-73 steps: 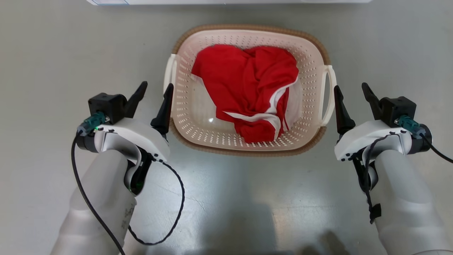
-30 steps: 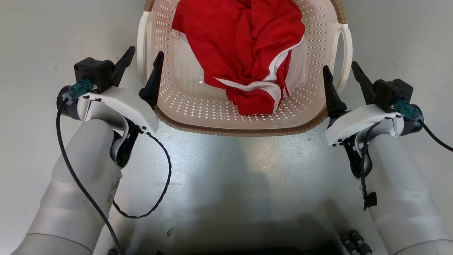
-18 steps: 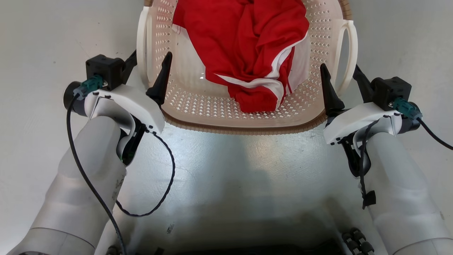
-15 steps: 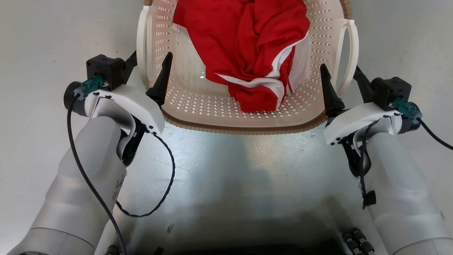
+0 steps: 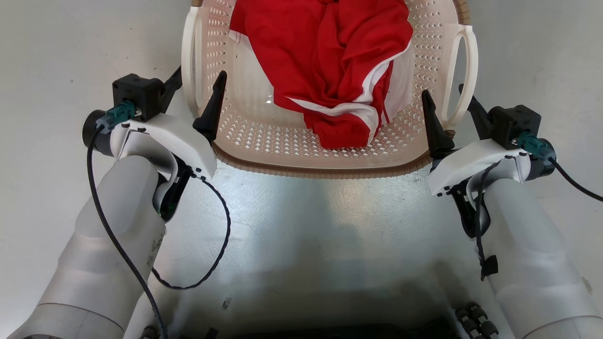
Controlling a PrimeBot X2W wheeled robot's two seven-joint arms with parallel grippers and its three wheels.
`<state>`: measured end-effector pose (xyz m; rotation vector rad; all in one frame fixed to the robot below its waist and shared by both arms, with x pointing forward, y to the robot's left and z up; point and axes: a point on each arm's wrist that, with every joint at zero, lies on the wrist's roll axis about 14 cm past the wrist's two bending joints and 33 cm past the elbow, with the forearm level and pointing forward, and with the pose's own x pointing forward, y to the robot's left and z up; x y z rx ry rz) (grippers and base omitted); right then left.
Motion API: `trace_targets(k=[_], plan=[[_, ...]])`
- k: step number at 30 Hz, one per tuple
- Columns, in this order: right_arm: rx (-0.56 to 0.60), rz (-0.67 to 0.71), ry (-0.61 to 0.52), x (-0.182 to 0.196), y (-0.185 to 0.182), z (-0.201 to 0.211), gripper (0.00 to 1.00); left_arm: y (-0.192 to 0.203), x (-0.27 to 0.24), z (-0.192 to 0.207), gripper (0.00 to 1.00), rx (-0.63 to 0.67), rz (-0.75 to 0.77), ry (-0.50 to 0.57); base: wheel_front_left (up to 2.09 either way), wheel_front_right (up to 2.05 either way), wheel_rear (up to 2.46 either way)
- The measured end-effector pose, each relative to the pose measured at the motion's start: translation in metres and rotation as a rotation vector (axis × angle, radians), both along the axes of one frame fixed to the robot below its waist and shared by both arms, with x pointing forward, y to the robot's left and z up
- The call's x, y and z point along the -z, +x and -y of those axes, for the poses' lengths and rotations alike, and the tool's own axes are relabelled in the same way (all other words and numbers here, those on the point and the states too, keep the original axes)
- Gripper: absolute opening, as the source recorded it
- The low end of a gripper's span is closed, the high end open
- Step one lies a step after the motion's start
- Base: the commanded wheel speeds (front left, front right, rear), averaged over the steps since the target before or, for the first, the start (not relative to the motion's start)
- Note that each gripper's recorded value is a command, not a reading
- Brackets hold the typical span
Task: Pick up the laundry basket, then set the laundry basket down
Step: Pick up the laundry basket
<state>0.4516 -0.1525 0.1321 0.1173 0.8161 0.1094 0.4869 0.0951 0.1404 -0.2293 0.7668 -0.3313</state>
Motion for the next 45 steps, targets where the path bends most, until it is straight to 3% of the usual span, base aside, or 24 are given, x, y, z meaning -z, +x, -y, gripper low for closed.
trace_targets(k=[9, 10, 11, 12, 13, 33, 45], plan=[[-0.007, -0.002, 0.001, 0.0, -0.001, -0.001, 1.0, -0.001, 0.001, 0.0, 0.99, 0.002, -0.004, 0.002, 0.0, 0.0, 0.0], [-0.008, -0.002, 0.001, 0.0, -0.001, -0.002, 0.6, -0.001, 0.001, 0.0, 0.85, 0.004, -0.005, 0.003, 0.0, 0.0, 0.0], [-0.01, -0.001, 0.003, -0.001, 0.0, -0.002, 0.0, -0.003, 0.001, 0.001, 0.52, 0.009, -0.007, 0.003, 0.0, 0.0, 0.0], [-0.004, 0.0, 0.009, -0.001, 0.0, -0.003, 0.0, -0.004, 0.002, 0.001, 0.15, 0.014, -0.01, 0.005, 0.0, 0.0, 0.0], [-0.002, -0.001, 0.012, -0.001, 0.0, -0.004, 0.0, -0.005, 0.002, 0.002, 0.0, 0.018, -0.013, 0.006, 0.0, 0.0, 0.0], [-0.057, -0.013, 0.035, -0.007, -0.003, -0.023, 0.0, -0.011, -0.007, -0.004, 0.0, -0.011, -0.035, 0.028, 0.0, 0.0, 0.0], [-0.171, -0.039, 0.024, -0.048, -0.005, -0.041, 0.0, -0.037, -0.045, -0.015, 0.0, -0.039, -0.065, 0.078, 0.0, 0.0, 0.0]])
